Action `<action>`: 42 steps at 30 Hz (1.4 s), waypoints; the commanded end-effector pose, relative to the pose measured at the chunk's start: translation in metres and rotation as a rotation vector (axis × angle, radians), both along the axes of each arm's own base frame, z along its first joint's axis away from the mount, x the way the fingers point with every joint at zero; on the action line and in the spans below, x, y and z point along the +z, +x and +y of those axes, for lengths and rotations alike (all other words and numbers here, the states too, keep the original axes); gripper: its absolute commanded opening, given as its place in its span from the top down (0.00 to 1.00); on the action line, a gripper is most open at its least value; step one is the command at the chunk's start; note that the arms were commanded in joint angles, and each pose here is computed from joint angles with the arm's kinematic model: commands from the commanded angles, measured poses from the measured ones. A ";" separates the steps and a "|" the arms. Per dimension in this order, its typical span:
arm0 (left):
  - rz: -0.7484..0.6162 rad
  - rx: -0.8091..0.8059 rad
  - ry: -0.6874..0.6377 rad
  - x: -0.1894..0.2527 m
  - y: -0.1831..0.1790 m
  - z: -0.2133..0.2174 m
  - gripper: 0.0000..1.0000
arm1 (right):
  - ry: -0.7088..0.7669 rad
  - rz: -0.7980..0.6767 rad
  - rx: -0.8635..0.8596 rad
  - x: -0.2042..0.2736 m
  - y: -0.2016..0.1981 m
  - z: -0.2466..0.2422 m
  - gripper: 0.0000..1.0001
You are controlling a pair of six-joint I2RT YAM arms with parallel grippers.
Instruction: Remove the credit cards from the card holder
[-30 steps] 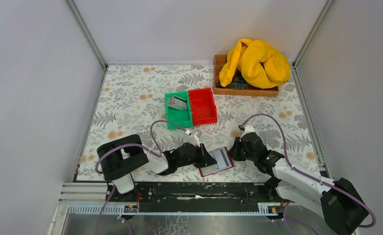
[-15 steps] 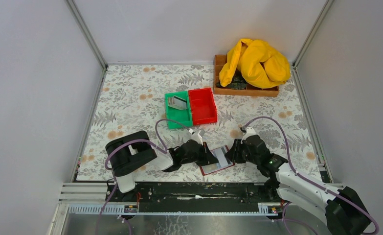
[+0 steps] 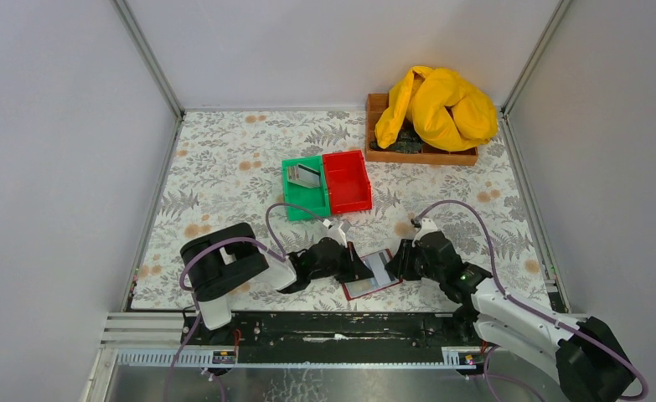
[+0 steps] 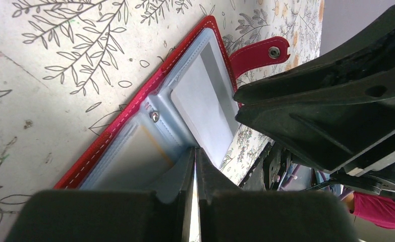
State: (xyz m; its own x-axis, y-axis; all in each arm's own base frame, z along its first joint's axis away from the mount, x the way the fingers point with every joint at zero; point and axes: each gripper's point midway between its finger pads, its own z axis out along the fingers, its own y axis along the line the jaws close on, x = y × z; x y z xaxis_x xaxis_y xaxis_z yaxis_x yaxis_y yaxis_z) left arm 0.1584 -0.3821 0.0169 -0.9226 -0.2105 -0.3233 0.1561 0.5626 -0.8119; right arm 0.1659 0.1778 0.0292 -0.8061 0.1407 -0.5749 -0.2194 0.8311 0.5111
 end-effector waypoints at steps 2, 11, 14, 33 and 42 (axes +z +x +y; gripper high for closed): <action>0.006 0.005 0.066 -0.015 0.000 0.013 0.90 | -0.001 -0.016 0.002 -0.002 0.004 0.001 0.63; 0.013 0.001 0.056 -0.017 -0.001 0.013 0.91 | -0.009 0.011 0.020 -0.009 0.002 0.003 0.61; 0.014 0.002 0.048 -0.016 -0.001 0.013 0.91 | -0.023 0.001 0.001 -0.008 0.004 -0.001 0.61; 0.028 -0.001 0.034 -0.019 -0.002 0.015 0.91 | -0.011 -0.020 0.002 -0.002 0.006 0.000 0.62; 0.028 -0.015 0.020 -0.016 0.000 0.007 0.91 | 0.041 -0.005 0.065 -0.002 -0.002 0.012 0.85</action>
